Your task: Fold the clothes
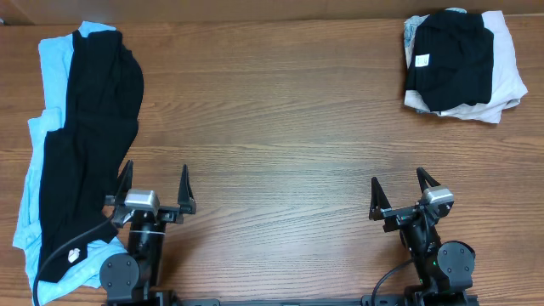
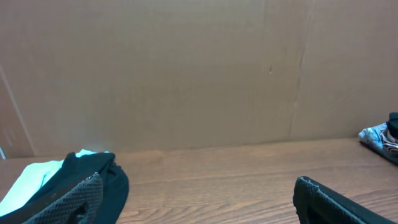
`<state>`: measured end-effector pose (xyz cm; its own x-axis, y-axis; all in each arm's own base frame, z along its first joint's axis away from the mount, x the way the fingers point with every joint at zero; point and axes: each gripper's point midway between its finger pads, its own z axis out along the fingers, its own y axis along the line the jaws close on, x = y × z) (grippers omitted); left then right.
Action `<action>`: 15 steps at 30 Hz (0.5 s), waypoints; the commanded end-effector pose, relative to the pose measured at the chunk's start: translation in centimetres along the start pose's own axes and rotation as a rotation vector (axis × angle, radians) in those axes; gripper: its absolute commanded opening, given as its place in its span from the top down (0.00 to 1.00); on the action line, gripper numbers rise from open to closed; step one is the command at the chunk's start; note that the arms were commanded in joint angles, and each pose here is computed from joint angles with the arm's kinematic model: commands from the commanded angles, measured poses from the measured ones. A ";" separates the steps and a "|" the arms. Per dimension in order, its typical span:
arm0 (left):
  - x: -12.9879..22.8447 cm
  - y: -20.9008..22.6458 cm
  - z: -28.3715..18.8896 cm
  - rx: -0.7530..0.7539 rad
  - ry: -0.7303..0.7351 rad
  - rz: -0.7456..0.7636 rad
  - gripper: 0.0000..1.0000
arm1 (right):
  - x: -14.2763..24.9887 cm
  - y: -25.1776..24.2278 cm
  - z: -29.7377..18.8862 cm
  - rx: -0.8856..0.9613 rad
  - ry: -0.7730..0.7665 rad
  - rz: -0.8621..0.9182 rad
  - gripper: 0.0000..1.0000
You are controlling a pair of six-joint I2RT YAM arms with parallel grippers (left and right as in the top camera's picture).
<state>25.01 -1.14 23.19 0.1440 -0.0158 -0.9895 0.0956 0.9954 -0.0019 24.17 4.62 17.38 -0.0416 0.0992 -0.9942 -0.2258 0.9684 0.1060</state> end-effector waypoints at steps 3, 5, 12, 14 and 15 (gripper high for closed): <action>0.8 0.5 -0.6 -0.031 -0.034 -0.031 0.00 | 0.2 -0.1 0.0 0.008 -0.005 0.008 0.00; 1.2 0.4 -0.8 -0.031 -0.034 -0.031 0.00 | 0.2 -0.1 0.0 0.008 -0.005 0.008 0.00; 2.5 0.8 -1.0 -0.051 0.019 -0.038 0.00 | 0.2 -0.1 0.0 0.008 -0.005 0.008 0.00; 3.2 0.7 -1.0 -0.049 0.048 -0.042 0.00 | 0.2 -0.1 0.0 0.008 -0.005 0.008 0.00; 3.7 0.7 -1.1 -0.050 0.065 -0.044 0.00 | 0.2 -0.1 0.0 0.008 -0.005 0.008 0.00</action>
<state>24.56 -0.58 19.98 0.0903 -0.0449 -0.9949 0.0636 0.9972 -0.0392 24.17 4.62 17.38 -0.0415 0.0992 -0.9942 -0.2254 0.9685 0.1060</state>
